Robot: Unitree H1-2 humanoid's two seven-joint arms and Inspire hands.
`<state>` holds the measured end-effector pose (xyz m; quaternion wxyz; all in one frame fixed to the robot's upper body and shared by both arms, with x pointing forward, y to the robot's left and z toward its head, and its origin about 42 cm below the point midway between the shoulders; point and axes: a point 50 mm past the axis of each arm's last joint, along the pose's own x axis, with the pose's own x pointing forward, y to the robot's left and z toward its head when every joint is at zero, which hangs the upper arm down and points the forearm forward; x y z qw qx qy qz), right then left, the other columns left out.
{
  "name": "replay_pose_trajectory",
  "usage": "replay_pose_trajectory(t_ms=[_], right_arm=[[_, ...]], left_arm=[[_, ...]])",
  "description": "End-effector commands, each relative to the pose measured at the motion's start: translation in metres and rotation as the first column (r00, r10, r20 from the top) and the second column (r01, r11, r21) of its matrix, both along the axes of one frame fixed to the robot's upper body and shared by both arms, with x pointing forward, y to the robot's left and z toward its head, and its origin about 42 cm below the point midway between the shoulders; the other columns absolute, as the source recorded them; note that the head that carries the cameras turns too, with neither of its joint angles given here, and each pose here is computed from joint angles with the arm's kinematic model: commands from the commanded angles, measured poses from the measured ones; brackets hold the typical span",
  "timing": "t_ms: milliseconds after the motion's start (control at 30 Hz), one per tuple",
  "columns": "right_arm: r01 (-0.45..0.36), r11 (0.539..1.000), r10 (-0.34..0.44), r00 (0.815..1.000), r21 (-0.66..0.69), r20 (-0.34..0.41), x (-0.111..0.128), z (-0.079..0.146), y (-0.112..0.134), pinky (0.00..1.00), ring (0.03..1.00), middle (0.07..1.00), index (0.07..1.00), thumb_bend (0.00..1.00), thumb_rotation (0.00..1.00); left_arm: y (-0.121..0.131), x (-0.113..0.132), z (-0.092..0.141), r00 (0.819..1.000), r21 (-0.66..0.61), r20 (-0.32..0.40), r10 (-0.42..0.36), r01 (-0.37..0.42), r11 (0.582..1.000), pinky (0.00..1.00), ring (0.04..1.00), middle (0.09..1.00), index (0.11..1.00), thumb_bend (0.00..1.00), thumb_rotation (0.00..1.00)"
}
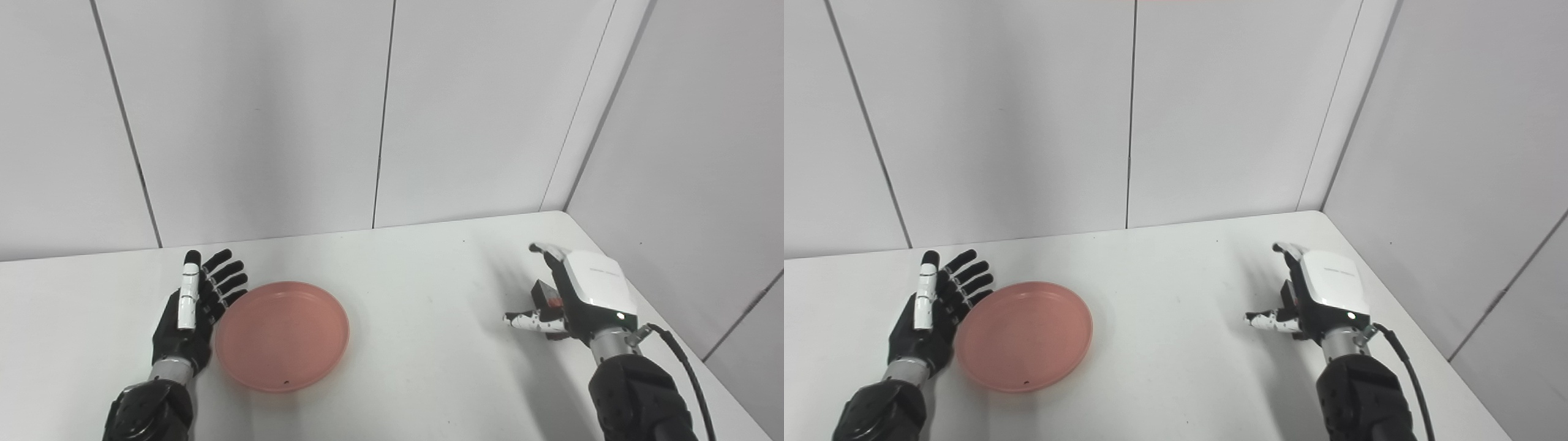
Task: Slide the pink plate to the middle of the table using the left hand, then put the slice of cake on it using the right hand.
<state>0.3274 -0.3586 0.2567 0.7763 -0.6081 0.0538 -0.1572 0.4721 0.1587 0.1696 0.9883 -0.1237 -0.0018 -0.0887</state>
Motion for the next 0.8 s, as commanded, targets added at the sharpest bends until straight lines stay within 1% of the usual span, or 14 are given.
replay_pose_trajectory(t_ms=[0,233,400,567,767], right_arm=[[0.043,0.999,-0.043,0.998,-0.008,0.035,0.001,0.015,-0.013,0.72,0.850,0.863,0.836,1.00,0.44],[0.101,0.995,-0.101,0.995,0.017,-0.017,0.012,0.004,-0.031,0.71,0.863,0.876,0.836,1.00,0.42],[0.125,0.992,-0.124,0.992,0.015,-0.033,0.020,-0.003,-0.039,0.72,0.868,0.882,0.832,1.00,0.44],[0.135,0.991,-0.135,0.990,0.014,-0.043,0.025,-0.007,-0.042,0.72,0.863,0.877,0.831,1.00,0.45],[0.120,0.993,-0.119,0.992,0.018,-0.047,0.024,-0.012,-0.040,0.71,0.834,0.854,0.824,1.00,0.47]], left_arm=[[-0.005,0.000,-0.004,0.999,-0.004,-0.029,-0.016,0.016,1.000,0.69,0.750,0.750,0.751,0.66,0.95],[-0.006,-0.001,-0.003,0.999,0.001,-0.032,-0.024,0.024,1.000,0.69,0.740,0.742,0.756,0.64,0.95],[-0.008,0.000,-0.004,0.999,-0.006,-0.036,-0.030,0.030,1.000,0.66,0.734,0.736,0.757,0.64,0.94],[-0.007,0.000,-0.004,0.999,0.003,-0.033,-0.029,0.030,1.000,0.66,0.725,0.731,0.755,0.64,0.94],[-0.006,0.000,-0.004,0.999,0.000,-0.035,-0.033,0.033,0.999,0.65,0.722,0.723,0.749,0.65,0.93]])
